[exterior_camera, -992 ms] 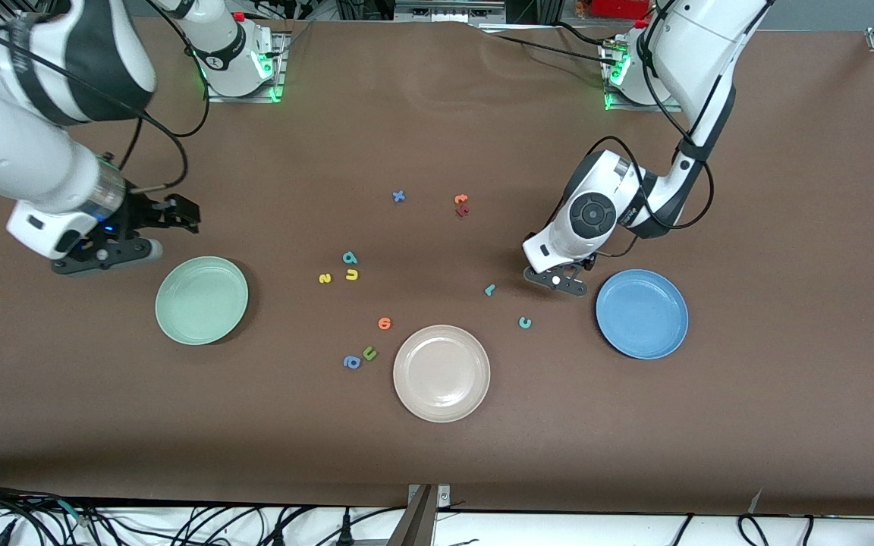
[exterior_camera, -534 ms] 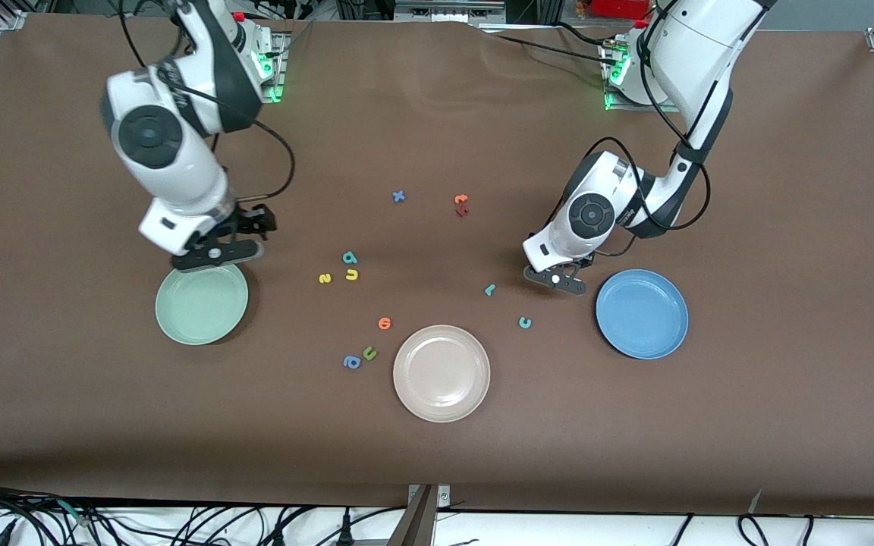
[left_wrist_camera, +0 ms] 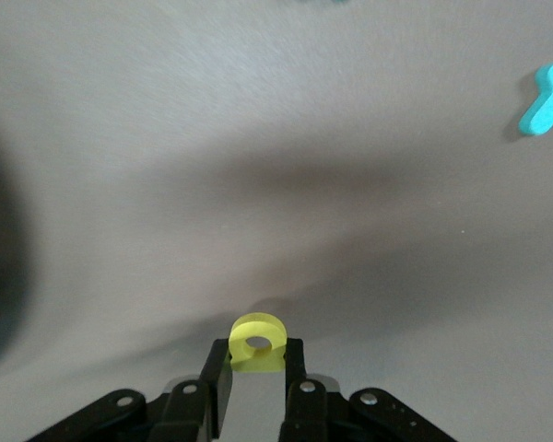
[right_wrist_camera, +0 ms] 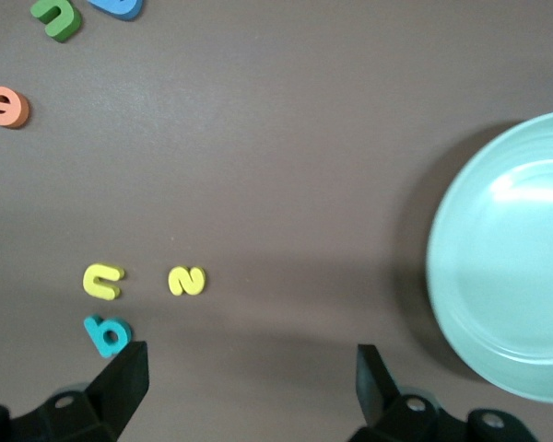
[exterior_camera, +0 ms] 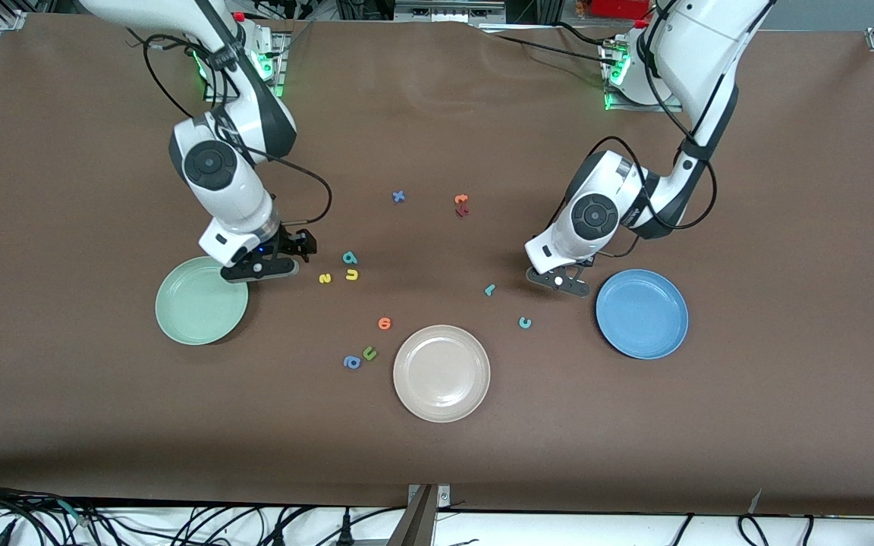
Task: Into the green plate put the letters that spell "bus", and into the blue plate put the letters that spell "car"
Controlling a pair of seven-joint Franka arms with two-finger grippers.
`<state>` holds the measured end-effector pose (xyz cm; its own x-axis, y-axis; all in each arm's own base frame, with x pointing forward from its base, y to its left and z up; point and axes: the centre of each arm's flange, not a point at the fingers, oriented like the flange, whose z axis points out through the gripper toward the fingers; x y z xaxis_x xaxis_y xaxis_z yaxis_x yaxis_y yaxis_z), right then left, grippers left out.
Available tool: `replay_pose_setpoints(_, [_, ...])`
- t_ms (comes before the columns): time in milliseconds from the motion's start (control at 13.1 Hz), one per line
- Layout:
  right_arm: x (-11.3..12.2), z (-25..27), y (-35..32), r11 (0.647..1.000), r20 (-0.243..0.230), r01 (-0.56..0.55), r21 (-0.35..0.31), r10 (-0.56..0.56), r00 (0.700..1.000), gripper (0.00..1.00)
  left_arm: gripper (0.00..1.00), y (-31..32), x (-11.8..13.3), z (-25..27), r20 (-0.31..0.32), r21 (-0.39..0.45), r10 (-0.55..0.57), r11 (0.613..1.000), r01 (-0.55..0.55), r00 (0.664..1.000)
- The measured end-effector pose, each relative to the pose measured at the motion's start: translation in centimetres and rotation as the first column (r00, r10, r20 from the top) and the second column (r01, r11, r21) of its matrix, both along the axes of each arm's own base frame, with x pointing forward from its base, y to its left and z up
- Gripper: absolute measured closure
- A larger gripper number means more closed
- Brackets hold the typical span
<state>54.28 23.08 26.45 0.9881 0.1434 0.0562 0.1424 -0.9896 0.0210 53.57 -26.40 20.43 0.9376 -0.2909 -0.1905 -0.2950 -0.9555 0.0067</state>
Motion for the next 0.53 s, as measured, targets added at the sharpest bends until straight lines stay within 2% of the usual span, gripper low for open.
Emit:
replay_pose_setpoints(305, [-1.0, -5.1, 1.7, 1.000, -0.040, -0.010, 0.026, 0.011, 0.999, 0.00, 0.73, 4.9, 5.2, 6.8, 0.016, -0.021, -0.095, 0.995, 0.095, 0.995])
replay_pose_setpoints(534, [-1.4, -6.5, 2.6, 0.999, -0.039, -0.022, 0.041, 0.024, 0.999, 0.00, 0.73, 11.9, 7.6, 5.3, -0.008, -0.050, -0.138, 0.989, 0.137, 0.990])
